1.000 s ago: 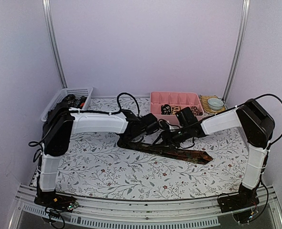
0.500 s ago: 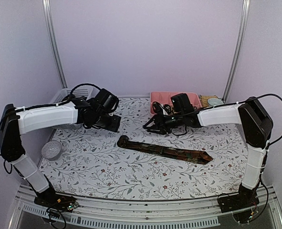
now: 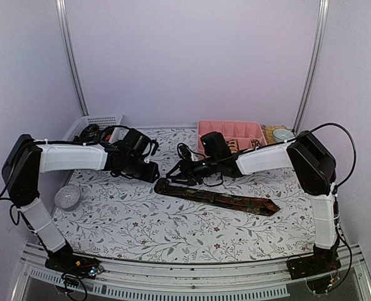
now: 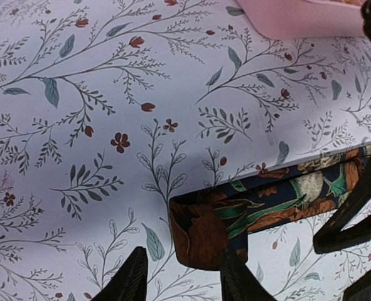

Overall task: Roll the ties
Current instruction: Roll the tie at the center of the board.

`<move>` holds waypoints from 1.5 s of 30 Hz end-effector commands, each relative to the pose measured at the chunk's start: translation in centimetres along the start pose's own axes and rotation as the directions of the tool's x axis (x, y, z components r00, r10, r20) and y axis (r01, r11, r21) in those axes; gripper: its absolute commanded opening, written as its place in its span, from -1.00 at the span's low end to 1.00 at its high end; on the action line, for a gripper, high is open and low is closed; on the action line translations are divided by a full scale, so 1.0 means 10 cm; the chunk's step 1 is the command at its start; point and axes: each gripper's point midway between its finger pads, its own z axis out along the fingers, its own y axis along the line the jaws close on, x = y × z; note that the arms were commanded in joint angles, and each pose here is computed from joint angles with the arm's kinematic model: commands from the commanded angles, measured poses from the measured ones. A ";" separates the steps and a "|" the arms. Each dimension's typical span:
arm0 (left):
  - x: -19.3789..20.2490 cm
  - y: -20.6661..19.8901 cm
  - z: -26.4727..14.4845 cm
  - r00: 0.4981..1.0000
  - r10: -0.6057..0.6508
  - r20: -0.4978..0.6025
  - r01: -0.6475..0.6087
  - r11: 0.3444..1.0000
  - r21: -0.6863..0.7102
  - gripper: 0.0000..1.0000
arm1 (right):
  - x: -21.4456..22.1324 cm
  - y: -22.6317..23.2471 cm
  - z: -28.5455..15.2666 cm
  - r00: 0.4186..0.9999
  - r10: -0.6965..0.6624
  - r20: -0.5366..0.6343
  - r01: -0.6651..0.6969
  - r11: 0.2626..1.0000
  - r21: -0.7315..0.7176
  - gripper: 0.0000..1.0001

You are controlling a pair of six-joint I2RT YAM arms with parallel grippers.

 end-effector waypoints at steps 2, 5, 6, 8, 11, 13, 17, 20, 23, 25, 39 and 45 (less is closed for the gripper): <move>0.00 -0.06 0.16 1.000 0.013 -0.003 -0.013 0.999 0.047 -0.29 | 0.02 -0.26 0.23 0.999 0.045 -0.003 -0.045 0.999 -0.008 -0.22; 0.01 -0.06 0.20 1.000 0.012 -0.012 -0.012 0.999 0.045 -0.44 | 0.01 -0.31 0.25 0.998 0.068 0.001 -0.068 0.998 0.002 -0.25; 0.02 -0.05 0.21 1.000 0.013 -0.015 -0.012 0.999 0.045 -0.46 | 0.02 -0.34 0.26 0.997 0.074 0.003 -0.075 0.997 0.012 -0.26; 0.03 -0.06 0.23 1.000 0.013 -0.021 -0.012 0.999 0.047 -0.50 | 0.03 -0.38 0.27 0.996 0.086 0.003 -0.086 0.996 0.027 -0.27; 0.06 -0.08 0.27 0.999 0.010 -0.032 -0.008 0.998 0.060 -0.51 | 0.05 -0.46 0.30 0.995 0.104 -0.004 -0.104 0.994 0.043 -0.30; 0.07 -0.10 0.29 0.999 0.009 -0.037 -0.007 0.997 0.071 -0.51 | 0.08 -0.53 0.32 0.992 0.122 -0.009 -0.121 0.991 0.053 -0.32; 0.10 -0.15 0.32 0.999 0.003 -0.048 0.001 0.996 0.090 -0.51 | 0.11 -0.63 0.36 0.989 0.149 -0.017 -0.147 0.986 0.075 -0.33; 0.13 -0.18 0.35 0.999 0.004 -0.054 0.001 0.995 0.101 -0.52 | 0.13 -0.69 0.36 0.988 0.156 -0.017 -0.154 0.984 0.091 -0.33; 0.16 -0.22 0.39 0.998 0.009 -0.066 -0.002 0.994 0.110 -0.52 | 0.14 -0.73 0.37 0.987 0.160 -0.015 -0.157 0.982 0.103 -0.33; 0.18 -0.27 0.41 0.997 0.017 -0.072 -0.008 0.993 0.117 -0.52 | 0.15 -0.76 0.38 0.986 0.164 -0.016 -0.161 0.981 0.109 -0.33; 0.24 -0.45 0.48 0.995 0.039 -0.088 -0.025 0.988 0.152 -0.52 | 0.29 -1.18 0.45 0.979 0.204 -0.022 -0.195 0.957 0.214 -0.33; 0.26 -0.51 0.47 0.995 0.048 -0.089 -0.032 0.985 0.170 -0.51 | 0.33 -1.29 0.48 0.976 0.217 -0.025 -0.205 0.950 0.235 -0.40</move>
